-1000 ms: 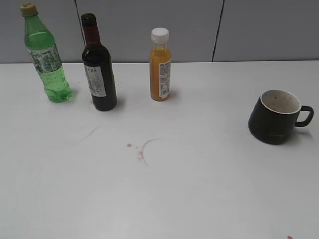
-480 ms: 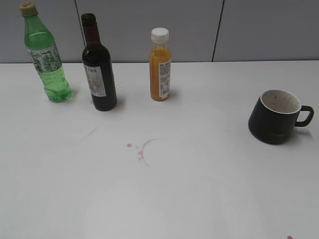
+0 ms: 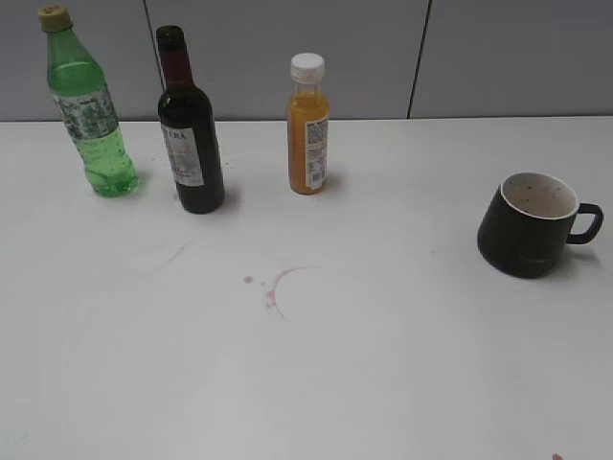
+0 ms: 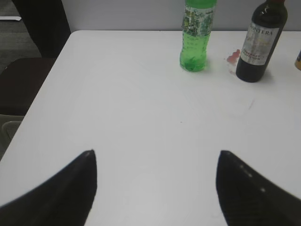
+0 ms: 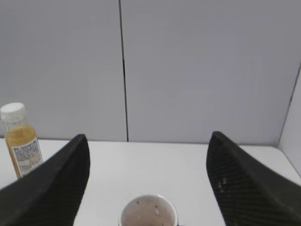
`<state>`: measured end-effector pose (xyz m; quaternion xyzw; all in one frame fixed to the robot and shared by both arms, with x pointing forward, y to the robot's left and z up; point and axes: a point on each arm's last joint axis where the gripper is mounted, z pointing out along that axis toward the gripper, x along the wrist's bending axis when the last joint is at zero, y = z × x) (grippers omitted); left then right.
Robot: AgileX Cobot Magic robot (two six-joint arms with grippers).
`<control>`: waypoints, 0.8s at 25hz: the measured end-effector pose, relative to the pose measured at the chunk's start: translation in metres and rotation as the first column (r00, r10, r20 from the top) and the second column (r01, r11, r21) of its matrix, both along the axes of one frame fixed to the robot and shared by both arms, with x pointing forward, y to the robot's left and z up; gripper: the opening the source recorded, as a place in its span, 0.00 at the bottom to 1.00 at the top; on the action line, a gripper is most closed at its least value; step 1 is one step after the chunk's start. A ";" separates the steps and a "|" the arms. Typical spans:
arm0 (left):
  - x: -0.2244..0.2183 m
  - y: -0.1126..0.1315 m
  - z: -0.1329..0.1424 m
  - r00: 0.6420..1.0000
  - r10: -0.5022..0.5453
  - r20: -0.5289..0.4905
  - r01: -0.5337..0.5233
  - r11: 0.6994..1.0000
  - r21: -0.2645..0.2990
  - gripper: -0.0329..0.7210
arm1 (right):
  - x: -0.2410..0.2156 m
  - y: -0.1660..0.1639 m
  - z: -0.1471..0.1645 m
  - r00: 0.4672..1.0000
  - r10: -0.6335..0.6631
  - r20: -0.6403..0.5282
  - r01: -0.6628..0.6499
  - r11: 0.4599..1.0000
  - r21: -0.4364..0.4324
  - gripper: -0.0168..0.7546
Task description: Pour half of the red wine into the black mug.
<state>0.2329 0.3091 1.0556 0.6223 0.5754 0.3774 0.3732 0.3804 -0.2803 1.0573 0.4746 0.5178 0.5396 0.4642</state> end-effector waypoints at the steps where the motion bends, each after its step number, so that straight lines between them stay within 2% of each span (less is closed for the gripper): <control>1: 0.000 0.000 0.000 1.000 0.000 0.000 0.000 1.000 0.000 0.83 | 0.002 0.002 -0.004 0.999 0.014 0.036 -0.013 1.000 -0.009 0.78; 7: 0.000 0.000 0.000 1.000 0.000 0.000 0.000 1.000 0.000 0.83 | 0.007 0.016 -0.016 0.988 0.119 0.097 -0.106 0.986 -0.124 0.78; 11: 0.000 0.000 0.000 1.000 0.000 0.000 0.000 1.000 0.000 0.83 | 0.008 0.018 -0.017 0.986 0.136 0.092 -0.128 0.988 -0.090 0.78; 20: 0.000 0.000 0.000 1.000 0.000 0.000 0.000 1.000 0.000 0.83 | 0.020 0.022 -0.029 0.988 0.152 0.041 -0.148 0.986 -0.075 0.78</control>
